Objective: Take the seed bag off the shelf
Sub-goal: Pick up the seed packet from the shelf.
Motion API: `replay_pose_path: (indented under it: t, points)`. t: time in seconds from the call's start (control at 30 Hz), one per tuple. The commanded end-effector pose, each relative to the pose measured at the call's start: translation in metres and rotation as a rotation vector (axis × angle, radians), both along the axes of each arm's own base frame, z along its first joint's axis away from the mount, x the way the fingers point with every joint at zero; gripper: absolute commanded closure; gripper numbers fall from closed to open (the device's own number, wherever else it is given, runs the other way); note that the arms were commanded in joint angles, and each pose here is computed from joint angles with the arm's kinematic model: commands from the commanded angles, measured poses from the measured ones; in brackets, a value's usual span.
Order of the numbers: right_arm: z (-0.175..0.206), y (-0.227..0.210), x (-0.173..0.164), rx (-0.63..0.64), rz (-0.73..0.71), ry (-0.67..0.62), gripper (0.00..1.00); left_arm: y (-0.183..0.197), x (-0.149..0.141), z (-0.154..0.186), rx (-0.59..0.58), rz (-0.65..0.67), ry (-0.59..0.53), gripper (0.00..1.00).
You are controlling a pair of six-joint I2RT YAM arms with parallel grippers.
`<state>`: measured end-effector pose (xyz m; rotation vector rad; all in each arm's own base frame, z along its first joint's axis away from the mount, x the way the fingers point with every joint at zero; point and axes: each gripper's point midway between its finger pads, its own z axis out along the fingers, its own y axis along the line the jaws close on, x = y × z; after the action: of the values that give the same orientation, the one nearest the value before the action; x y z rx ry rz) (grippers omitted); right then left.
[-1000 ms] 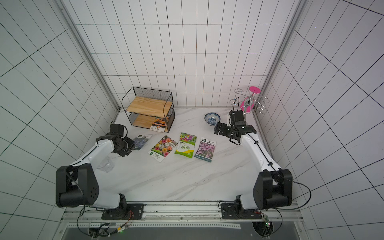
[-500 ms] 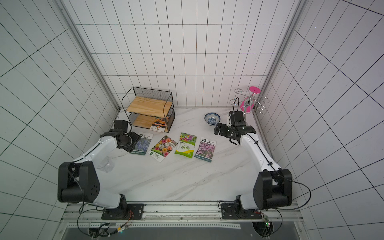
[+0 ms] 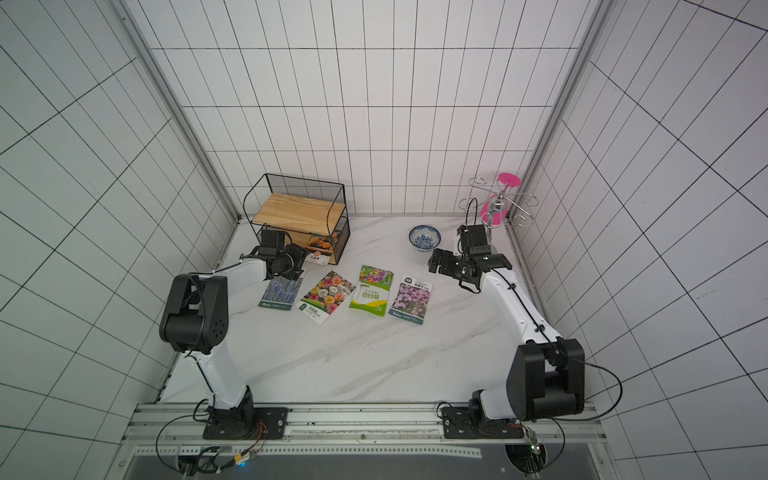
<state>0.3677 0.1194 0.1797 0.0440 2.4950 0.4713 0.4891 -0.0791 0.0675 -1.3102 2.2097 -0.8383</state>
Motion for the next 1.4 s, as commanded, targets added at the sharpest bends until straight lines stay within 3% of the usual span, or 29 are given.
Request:
replay_pose_path:
  t: [0.0, 0.2, 0.7, 0.8, 1.13, 1.37]
  points:
    - [0.003, 0.002, -0.005, 0.0, 0.01, -0.015, 0.01, -0.009, 0.026, 0.011, -0.033, 0.005, -0.074, 0.29]
    - [0.001, 0.001, -0.004, -0.004, 0.007, -0.011, 0.01, -0.019, 0.039, -0.003, -0.067, 0.02, -0.085, 0.29]
    - [0.002, 0.0, -0.005, -0.017, 0.008, -0.015, 0.01, -0.025, 0.041, -0.026, -0.076, 0.034, -0.042, 0.31]
    - [0.001, -0.001, -0.005, -0.022, 0.01, -0.013, 0.01, -0.028, 0.046, -0.027, -0.098, 0.039, -0.049, 0.39]
    - [0.002, -0.003, -0.006, -0.024, 0.007, -0.017, 0.01, -0.022, 0.042, -0.027, -0.099, 0.048, -0.036, 0.8]
    - [0.002, -0.004, -0.006, -0.025, 0.003, -0.022, 0.01, -0.021, 0.039, -0.017, -0.089, 0.018, -0.046, 0.91]
